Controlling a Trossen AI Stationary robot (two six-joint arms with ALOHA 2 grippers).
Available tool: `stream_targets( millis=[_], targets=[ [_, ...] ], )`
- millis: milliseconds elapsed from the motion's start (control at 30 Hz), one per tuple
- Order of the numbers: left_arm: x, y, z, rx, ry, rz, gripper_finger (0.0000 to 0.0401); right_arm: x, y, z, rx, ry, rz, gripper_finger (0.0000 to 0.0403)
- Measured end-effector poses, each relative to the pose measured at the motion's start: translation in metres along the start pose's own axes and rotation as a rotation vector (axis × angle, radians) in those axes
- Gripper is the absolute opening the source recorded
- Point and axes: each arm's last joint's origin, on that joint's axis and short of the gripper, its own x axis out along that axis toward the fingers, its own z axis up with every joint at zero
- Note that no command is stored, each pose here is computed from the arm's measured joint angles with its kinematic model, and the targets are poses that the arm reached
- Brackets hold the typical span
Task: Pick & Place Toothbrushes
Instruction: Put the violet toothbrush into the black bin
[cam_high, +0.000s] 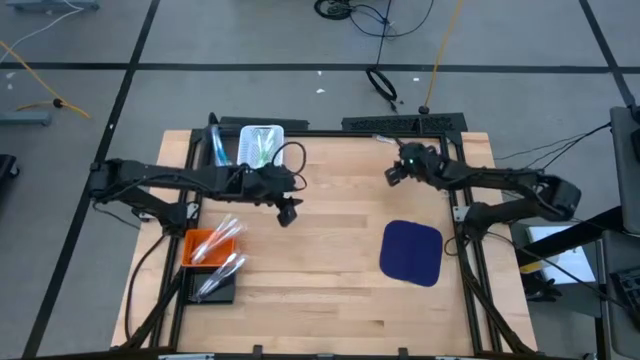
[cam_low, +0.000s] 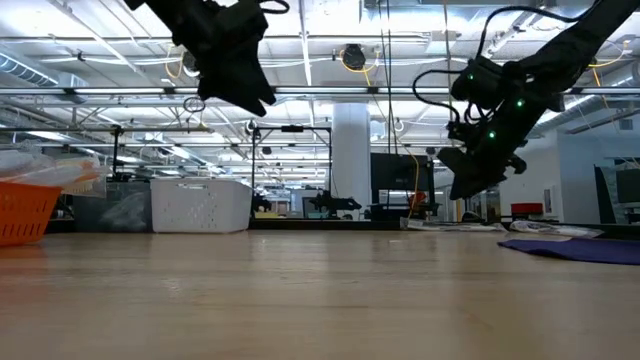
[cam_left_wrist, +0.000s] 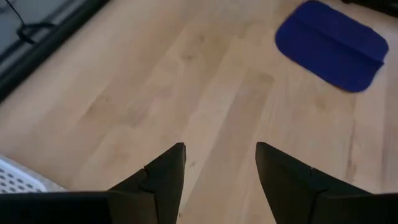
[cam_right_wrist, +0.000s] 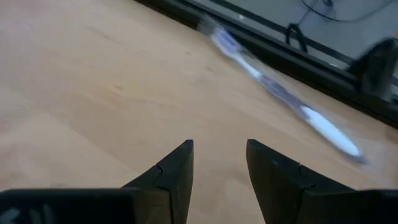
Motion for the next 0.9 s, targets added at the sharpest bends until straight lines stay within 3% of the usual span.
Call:
stream_targets(
  millis=[467,700,900],
  targets=[
    [-0.002,-0.009,0.001,-0.026,-0.058,0.038,0.0198,0.011,-0.049,0.005,-0.049,0.061,-0.150,0.0139],
    [-0.002,-0.010,0.006,-0.047,-0.120,0.037,0.0198,0.023,-0.065,0.005,-0.063,0.085,-0.153,0.0139],
    [-0.003,-0.011,0.009,-0.053,-0.142,0.028,0.0198,0.042,-0.068,0.020,-0.104,0.150,-0.147,0.0139]
  ],
)
